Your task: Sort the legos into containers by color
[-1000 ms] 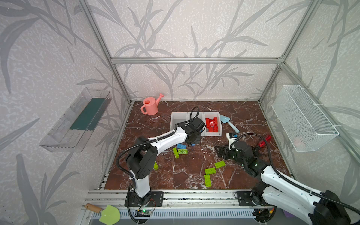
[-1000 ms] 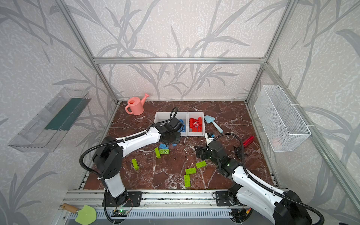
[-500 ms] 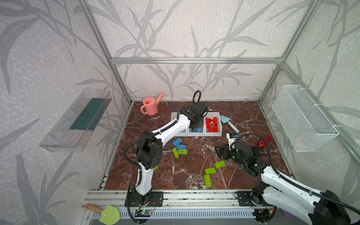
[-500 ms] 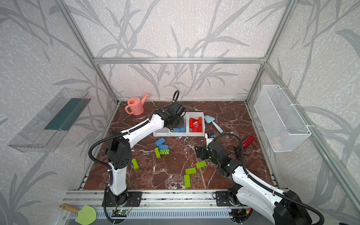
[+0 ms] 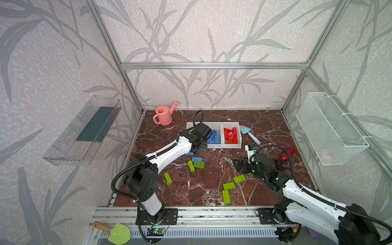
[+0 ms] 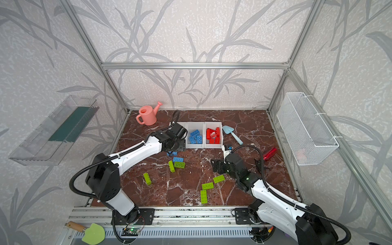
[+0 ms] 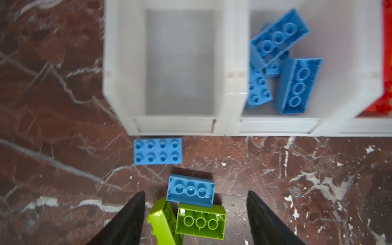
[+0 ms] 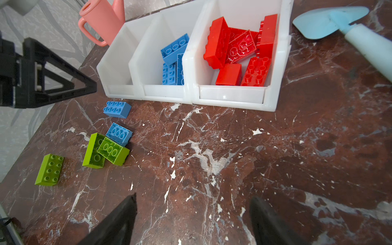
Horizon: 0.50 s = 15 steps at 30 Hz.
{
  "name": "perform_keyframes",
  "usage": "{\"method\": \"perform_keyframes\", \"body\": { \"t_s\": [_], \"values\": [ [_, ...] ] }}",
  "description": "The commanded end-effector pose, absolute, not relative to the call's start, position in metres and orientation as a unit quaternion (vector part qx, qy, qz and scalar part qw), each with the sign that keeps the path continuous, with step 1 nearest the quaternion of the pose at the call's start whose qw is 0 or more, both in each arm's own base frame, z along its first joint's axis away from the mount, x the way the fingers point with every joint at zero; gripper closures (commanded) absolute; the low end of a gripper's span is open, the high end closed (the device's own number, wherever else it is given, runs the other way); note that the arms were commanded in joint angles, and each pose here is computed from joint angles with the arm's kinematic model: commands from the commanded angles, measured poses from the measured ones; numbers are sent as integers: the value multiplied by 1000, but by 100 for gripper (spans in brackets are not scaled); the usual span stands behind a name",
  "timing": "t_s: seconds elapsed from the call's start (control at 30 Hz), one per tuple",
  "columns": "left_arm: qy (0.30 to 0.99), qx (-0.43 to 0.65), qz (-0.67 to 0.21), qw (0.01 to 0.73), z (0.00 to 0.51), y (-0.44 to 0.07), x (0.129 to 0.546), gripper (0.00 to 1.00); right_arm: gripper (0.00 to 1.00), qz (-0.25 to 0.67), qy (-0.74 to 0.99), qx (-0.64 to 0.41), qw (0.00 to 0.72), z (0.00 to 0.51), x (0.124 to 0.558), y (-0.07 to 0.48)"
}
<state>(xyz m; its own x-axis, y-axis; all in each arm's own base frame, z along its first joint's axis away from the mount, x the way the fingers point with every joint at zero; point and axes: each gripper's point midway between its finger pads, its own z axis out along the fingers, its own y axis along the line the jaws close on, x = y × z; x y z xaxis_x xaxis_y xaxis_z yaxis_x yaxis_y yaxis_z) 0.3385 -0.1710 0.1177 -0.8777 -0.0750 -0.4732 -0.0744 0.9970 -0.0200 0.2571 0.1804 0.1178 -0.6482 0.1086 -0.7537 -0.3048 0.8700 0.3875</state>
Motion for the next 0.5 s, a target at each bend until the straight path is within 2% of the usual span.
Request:
{"method": "perform_keyframes", "body": {
  "t_s": [0.0,0.2,0.47],
  "values": [
    [964,-82,7,254,108,-148,335,14,14,262,866,-58,421,122,258,186],
    [970,-57,6,238,85,-145,337,8,13,263,867,-59,420,121,258,186],
    [974,-41,-7,222,57,-153,352,7,12,261,866,-57,422,122,259,185]
  ]
}}
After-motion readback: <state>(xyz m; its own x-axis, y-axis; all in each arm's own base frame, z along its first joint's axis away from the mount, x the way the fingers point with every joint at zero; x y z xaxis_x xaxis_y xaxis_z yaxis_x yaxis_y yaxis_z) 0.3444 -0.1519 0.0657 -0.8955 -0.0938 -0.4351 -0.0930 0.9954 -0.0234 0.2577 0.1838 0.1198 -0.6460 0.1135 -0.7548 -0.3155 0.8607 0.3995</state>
